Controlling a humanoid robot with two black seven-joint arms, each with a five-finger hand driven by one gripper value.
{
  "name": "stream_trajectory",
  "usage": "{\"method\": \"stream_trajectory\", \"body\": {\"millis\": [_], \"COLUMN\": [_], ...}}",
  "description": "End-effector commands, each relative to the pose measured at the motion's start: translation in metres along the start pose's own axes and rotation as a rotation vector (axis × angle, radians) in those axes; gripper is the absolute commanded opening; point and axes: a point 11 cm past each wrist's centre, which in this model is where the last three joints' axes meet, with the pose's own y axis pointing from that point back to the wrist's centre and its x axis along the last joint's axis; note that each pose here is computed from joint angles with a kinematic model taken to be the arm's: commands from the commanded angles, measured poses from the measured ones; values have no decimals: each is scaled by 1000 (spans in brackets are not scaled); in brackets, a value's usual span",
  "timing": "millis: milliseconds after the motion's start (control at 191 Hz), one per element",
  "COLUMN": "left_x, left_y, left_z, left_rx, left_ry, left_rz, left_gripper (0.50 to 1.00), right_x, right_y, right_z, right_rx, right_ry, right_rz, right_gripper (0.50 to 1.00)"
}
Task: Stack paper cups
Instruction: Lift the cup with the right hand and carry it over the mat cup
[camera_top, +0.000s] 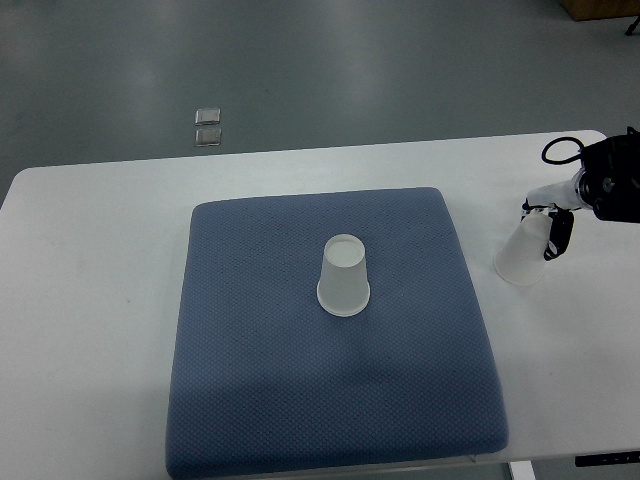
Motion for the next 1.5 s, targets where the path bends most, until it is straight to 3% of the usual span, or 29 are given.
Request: {"method": "stream_trajectory", "body": {"millis": [0, 147, 304, 513, 785, 890, 1052, 1272, 1492], "left_x": [0, 0, -1, -1, -3, -3, -4, -3, -4], "left_y": [0, 0, 0, 0, 0, 0, 0, 0, 0], "left_z": [0, 0, 0, 0, 0, 0, 0, 0, 0], "left_rx": [0, 1, -1, 0, 0, 0, -1, -1, -1], "left_ry": [0, 0, 0, -2, -4, -5, -5, -4, -2], "left_rz": [0, 0, -1, -4, -12, -15, -19, -18, -20], "left_gripper": [1000, 1000, 1000, 1000, 1000, 1000, 1000, 1000, 1000], "right_x": [0, 8, 41, 89, 146, 154, 160, 166, 152], "right_y": [0, 7, 39, 105, 211, 238, 252, 258, 257], "right_z": [1, 4, 8, 3, -10, -18, -32, -97, -201], "right_rx": [-3, -5, -4, 25, 17, 20, 28, 89, 218], "right_ry": [-1, 1, -6, 4, 73, 97, 133, 237, 297], "right_rz": [-1, 3, 1, 4, 56, 75, 97, 99, 55], "right_gripper": [690, 690, 693, 693, 695, 695, 695, 695, 697]}}
